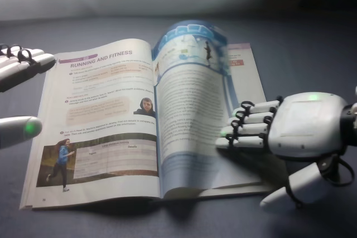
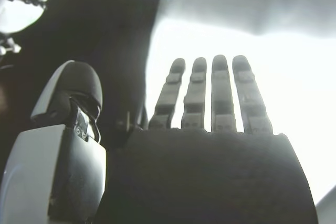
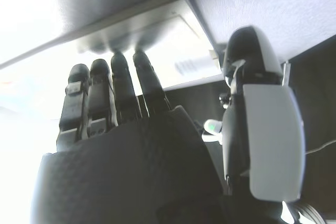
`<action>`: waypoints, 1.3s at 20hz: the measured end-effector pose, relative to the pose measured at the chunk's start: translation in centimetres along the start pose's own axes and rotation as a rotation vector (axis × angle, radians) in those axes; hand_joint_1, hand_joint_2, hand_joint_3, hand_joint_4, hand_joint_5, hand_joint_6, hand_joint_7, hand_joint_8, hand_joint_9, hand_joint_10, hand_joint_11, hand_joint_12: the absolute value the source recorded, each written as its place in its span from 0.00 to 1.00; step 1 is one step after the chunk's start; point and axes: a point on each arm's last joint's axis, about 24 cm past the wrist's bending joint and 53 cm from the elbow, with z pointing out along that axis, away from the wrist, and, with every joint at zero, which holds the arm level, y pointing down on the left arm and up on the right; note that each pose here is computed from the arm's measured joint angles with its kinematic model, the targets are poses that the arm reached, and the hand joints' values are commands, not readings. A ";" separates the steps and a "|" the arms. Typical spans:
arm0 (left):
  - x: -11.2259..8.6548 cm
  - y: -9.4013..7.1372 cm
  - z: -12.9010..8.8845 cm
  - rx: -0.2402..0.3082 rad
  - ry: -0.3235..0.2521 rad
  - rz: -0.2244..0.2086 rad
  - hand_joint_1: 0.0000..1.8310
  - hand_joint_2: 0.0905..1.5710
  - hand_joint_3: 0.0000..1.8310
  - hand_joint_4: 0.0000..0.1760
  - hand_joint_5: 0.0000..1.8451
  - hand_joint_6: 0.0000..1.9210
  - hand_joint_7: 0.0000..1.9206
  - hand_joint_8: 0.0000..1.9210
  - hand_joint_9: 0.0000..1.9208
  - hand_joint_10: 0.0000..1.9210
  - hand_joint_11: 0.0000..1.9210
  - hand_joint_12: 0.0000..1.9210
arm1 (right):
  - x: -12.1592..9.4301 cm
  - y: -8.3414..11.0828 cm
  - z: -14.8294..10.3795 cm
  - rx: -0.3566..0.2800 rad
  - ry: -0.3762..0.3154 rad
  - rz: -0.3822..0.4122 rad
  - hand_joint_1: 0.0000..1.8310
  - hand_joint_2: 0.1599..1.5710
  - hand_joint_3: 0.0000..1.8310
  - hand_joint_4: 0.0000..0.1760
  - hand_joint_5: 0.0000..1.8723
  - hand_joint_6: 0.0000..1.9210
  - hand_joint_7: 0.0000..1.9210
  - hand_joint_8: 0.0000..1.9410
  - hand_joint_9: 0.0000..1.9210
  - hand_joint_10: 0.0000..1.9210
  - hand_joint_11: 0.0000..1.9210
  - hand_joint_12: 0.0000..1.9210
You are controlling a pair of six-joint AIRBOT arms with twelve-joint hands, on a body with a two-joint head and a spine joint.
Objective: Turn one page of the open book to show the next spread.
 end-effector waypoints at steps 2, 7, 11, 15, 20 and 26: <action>-0.2 0.0 -0.1 0.000 -0.010 -0.002 0.00 0.83 0.00 0.00 0.00 0.00 0.00 0.00 0.00 0.00 0.00 0.00 | -0.5 0.6 0.9 -0.019 -0.010 -0.002 0.00 0.68 0.00 0.00 0.00 0.00 0.00 0.00 0.00 0.00 0.00 0.00; -0.4 0.1 -0.7 -0.006 -0.013 0.005 0.00 0.83 0.00 0.00 0.00 0.00 0.00 0.00 0.00 0.00 0.00 0.00 | -1.7 1.9 2.7 -0.062 -0.034 -0.013 0.00 0.69 0.00 0.00 0.00 0.00 0.00 0.00 0.00 0.00 0.00 0.00; -0.9 0.6 -1.5 -0.028 -0.034 0.004 0.00 0.83 0.00 0.00 0.00 0.00 0.00 0.00 0.00 0.00 0.00 0.00 | -4.1 3.5 3.9 -0.128 -0.101 0.025 0.00 0.70 0.00 0.00 0.00 0.00 0.00 0.00 0.00 0.00 0.00 0.00; -1.5 1.2 -2.2 -0.051 -0.057 0.006 0.14 0.97 0.00 0.00 0.02 0.00 0.00 0.00 0.00 0.00 0.00 0.00 | -6.4 5.4 4.3 -0.196 -0.185 0.049 0.00 0.66 0.00 0.00 0.00 0.00 0.00 0.00 0.00 0.00 0.00 0.00; -1.3 2.9 -3.7 -0.114 -0.064 -0.003 0.37 0.98 0.00 0.00 0.05 0.00 0.00 0.00 0.00 0.00 0.00 0.00 | -8.3 7.6 5.5 -0.279 -0.253 0.083 0.00 0.69 0.00 0.00 0.00 0.00 0.00 0.00 0.00 0.00 0.00 0.00; -1.5 2.9 -3.7 -0.102 -0.076 -0.011 0.01 0.98 0.02 0.00 0.00 0.00 0.00 0.00 0.01 0.00 0.00 0.13 | -13.3 14.3 5.8 -0.468 -0.392 0.028 0.00 0.66 0.00 0.00 0.00 0.00 0.00 0.00 0.00 0.00 0.00 0.00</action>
